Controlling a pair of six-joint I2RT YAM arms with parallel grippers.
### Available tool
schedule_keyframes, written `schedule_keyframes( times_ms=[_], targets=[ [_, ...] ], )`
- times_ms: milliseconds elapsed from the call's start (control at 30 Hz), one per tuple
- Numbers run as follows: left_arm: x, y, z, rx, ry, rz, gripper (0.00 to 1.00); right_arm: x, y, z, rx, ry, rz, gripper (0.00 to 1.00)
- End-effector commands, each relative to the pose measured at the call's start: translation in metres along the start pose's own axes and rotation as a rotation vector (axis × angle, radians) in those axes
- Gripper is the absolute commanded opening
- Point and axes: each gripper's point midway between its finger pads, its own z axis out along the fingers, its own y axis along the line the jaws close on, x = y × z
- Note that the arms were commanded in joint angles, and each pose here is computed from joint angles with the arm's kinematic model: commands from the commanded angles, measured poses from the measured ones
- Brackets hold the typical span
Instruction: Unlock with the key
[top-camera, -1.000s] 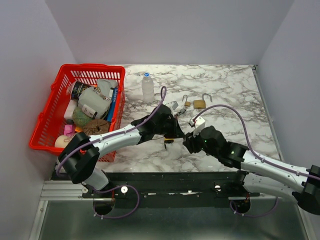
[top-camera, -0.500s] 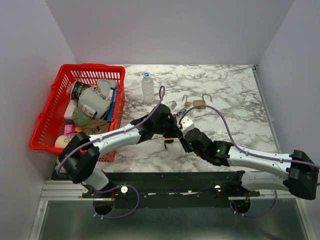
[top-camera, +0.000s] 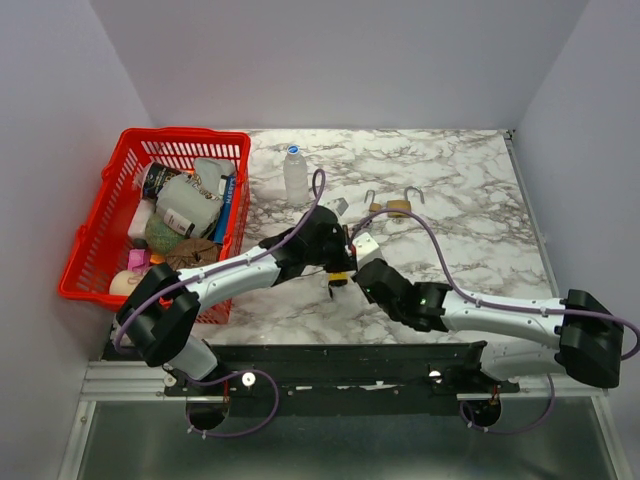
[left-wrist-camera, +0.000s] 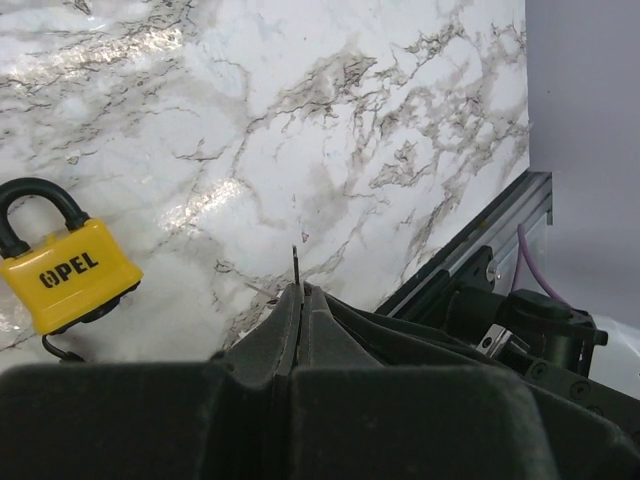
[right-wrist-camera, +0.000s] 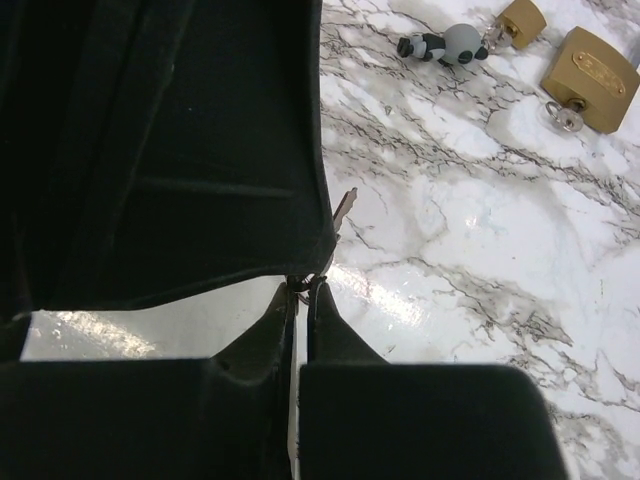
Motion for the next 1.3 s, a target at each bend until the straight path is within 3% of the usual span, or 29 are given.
schedule_keyframes(
  times_ms=[0,67,100,200,367,500,667,767,867,900,1000,1133,1267],
  targets=[
    [0.018,-0.024,-0.008,0.112,0.083,0.004,0.0,-0.019,-0.011,0.007,0.086,-0.053,0.063,0.01],
    [0.014,-0.023,-0.009,0.114,0.074,0.003,0.02,-0.017,-0.007,0.008,0.069,-0.044,0.059,0.01],
    [0.012,-0.023,-0.01,0.117,0.069,0.004,0.12,-0.014,-0.004,0.008,0.052,-0.037,0.063,0.01],
    [0.001,-0.025,-0.013,0.14,0.034,0.007,0.22,-0.008,0.001,0.005,0.014,-0.026,0.082,0.01],
    [-0.008,-0.022,-0.017,0.138,0.015,0.013,0.25,0.001,0.003,0.0,-0.02,-0.024,0.106,0.01],
    [-0.013,-0.015,-0.019,0.121,0.01,0.03,0.4,0.004,0.009,-0.005,-0.071,-0.027,0.114,0.01],
    [-0.024,0.006,-0.026,0.056,-0.046,0.083,0.52,-0.006,0.026,-0.019,-0.209,-0.056,0.149,0.01],
    [-0.026,0.013,-0.035,0.051,-0.089,0.143,0.58,-0.007,0.03,-0.026,-0.266,-0.051,0.165,0.01],
    [-0.029,0.016,-0.048,0.071,-0.167,0.226,0.74,-0.011,0.033,-0.035,-0.354,-0.053,0.216,0.01],
    [-0.033,0.011,-0.052,0.099,-0.209,0.255,0.81,-0.017,0.034,-0.041,-0.384,-0.065,0.247,0.01],
    [-0.03,-0.003,-0.072,0.209,-0.292,0.358,0.89,-0.023,0.035,-0.05,-0.456,-0.064,0.324,0.01],
    [-0.008,-0.02,-0.098,0.361,-0.376,0.478,0.95,-0.042,0.033,-0.069,-0.542,-0.089,0.422,0.01],
    [0.006,-0.035,-0.104,0.392,-0.413,0.645,0.95,-0.056,0.034,-0.083,-0.599,-0.092,0.487,0.01]
  ],
)
